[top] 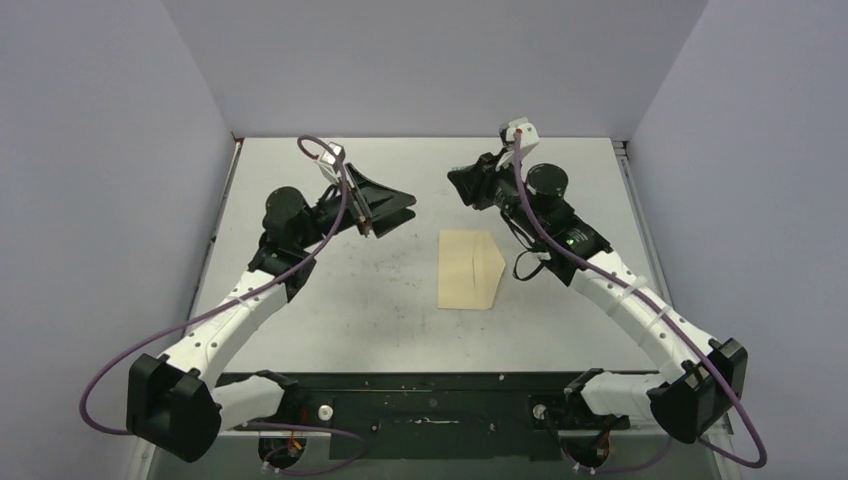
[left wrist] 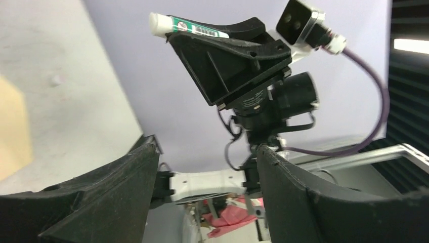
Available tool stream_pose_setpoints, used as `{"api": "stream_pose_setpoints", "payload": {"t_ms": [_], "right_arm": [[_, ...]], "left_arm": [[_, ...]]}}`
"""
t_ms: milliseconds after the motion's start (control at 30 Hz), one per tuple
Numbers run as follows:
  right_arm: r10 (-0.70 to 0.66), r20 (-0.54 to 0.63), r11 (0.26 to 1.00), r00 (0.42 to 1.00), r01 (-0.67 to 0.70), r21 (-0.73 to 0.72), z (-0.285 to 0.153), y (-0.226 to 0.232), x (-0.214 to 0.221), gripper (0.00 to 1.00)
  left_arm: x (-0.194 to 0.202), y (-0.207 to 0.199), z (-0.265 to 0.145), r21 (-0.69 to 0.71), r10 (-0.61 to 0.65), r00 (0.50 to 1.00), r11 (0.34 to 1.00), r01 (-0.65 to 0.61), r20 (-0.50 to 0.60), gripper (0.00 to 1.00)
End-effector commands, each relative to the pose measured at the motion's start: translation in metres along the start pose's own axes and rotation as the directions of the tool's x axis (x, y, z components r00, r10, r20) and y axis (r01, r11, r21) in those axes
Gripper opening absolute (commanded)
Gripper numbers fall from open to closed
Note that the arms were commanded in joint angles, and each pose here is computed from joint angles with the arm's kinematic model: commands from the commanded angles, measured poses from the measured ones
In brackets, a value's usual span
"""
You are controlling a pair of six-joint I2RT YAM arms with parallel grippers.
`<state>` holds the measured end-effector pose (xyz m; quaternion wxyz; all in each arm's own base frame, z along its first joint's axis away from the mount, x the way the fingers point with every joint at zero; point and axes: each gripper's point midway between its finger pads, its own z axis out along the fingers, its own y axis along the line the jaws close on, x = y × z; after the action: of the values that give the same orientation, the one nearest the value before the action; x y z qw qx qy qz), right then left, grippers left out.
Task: Place the letter into the envelope and seal it
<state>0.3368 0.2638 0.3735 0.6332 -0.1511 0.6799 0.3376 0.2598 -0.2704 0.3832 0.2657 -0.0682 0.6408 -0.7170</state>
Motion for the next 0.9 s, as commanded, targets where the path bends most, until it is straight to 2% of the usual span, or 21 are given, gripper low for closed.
{"api": "stream_pose_setpoints", "payload": {"t_ms": [0,100,233,333,467,667,867], "right_arm": [[0.086,-0.339,0.948,0.937,0.028,0.318,-0.025,-0.065,0.097,0.05],[0.149,-0.476,0.929,0.867,0.042,0.367,-0.038,-0.076,0.147,0.05],[0.211,-0.590,0.909,0.779,0.066,0.412,-0.050,-0.088,0.196,0.05],[0.233,-0.633,0.890,0.738,0.100,0.445,-0.050,-0.099,0.217,0.05],[0.266,-0.680,0.877,0.683,0.122,0.465,-0.046,-0.108,0.242,0.05],[0.287,-0.679,0.873,0.676,0.106,0.475,-0.030,-0.117,0.262,0.05],[0.260,-0.678,0.883,0.687,0.115,0.456,-0.017,-0.121,0.273,0.05]], "left_arm": [[0.001,0.071,0.000,-0.201,0.085,0.996,0.975,-0.091,-0.037,0.64],[0.000,0.100,0.009,-0.246,0.086,0.995,0.964,-0.097,-0.058,0.51],[-0.002,0.140,0.030,-0.307,0.118,0.990,0.942,-0.135,-0.075,0.35],[-0.011,0.172,0.048,-0.364,0.163,0.984,0.914,-0.179,-0.073,0.31],[-0.014,0.211,0.073,-0.396,0.145,0.986,0.903,-0.168,-0.088,0.25],[-0.007,0.275,0.092,-0.465,0.068,0.992,0.878,-0.112,-0.110,0.16],[-0.001,0.308,0.095,-0.494,0.031,0.990,0.864,-0.094,-0.134,0.07]]}}
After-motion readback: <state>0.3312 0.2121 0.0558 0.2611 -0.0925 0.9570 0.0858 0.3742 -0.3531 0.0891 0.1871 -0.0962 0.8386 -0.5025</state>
